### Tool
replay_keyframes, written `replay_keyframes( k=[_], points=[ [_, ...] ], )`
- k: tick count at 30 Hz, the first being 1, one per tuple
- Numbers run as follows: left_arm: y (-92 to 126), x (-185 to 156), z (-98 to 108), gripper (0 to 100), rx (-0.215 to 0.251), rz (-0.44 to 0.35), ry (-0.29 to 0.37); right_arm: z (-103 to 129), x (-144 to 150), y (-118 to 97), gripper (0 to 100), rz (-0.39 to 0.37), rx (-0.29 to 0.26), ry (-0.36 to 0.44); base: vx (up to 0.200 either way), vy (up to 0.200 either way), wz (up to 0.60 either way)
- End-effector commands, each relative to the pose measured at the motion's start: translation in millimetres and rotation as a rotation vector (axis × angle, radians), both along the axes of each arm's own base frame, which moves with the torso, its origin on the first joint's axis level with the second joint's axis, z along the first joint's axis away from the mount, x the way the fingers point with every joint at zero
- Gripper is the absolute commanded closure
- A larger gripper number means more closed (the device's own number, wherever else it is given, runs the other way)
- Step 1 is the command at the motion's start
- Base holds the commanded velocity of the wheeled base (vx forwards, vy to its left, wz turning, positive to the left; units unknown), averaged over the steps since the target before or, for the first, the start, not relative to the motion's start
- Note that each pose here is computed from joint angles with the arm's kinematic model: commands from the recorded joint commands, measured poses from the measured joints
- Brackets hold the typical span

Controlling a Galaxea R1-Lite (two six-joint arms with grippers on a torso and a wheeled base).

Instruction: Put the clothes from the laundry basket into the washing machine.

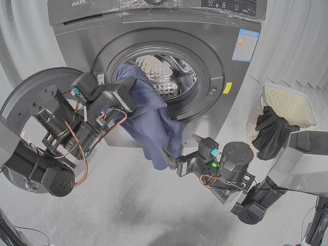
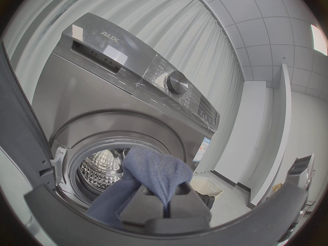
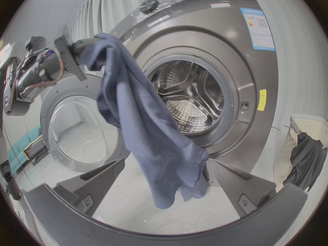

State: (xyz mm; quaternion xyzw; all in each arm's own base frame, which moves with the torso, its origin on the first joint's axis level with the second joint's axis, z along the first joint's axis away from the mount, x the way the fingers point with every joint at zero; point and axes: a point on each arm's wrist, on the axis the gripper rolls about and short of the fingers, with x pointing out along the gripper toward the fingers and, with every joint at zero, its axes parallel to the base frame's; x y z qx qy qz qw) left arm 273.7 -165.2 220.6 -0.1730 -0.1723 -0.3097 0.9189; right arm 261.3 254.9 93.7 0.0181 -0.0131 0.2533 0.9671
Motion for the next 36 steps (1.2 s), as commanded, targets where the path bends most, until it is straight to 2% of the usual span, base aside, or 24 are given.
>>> replay_keyframes(
  k=[1,5,7,12,18,21,23,29,30,36],
  points=[
    [1,2,-2,100,0.003,0.004,0.005,14,-26,20,0,0.056,0.024,-0.013,0.0,0.0,0.0],
    [1,2,-2,100,0.004,0.006,0.006,20,-34,38,0,0.109,0.054,-0.019,0.0,0.0,0.0],
    [1,3,-3,100,0.004,0.006,0.008,20,-35,40,0,0.118,0.06,-0.018,0.0,0.0,0.0],
    [3,4,-3,100,0.005,0.012,0.009,11,-38,64,0,0.234,0.07,-0.023,0.0,0.0,0.0],
    [3,4,-2,100,0.005,0.013,0.006,7,-18,93,0,0.243,0.076,-0.028,0.0,0.0,0.0],
    [3,4,-3,100,0.005,0.013,0.007,7,-9,108,0,0.249,0.1,0.009,0.0,0.0,0.0],
    [3,4,-3,100,0.005,0.013,0.007,3,-5,117,0,0.25,0.096,0.047,0.0,0.0,0.0],
    [4,2,0,100,0.002,0.014,0.002,-13,20,131,0,0.195,0.073,0.071,0.0,0.0,0.0],
    [4,2,0,100,0.001,0.014,0.001,-18,31,129,0,0.164,0.063,0.072,0.0,0.0,0.0],
    [4,1,1,100,0.002,0.014,0.002,-16,61,115,0,0.065,0.044,0.038,0.0,0.0,0.0]
  ],
)
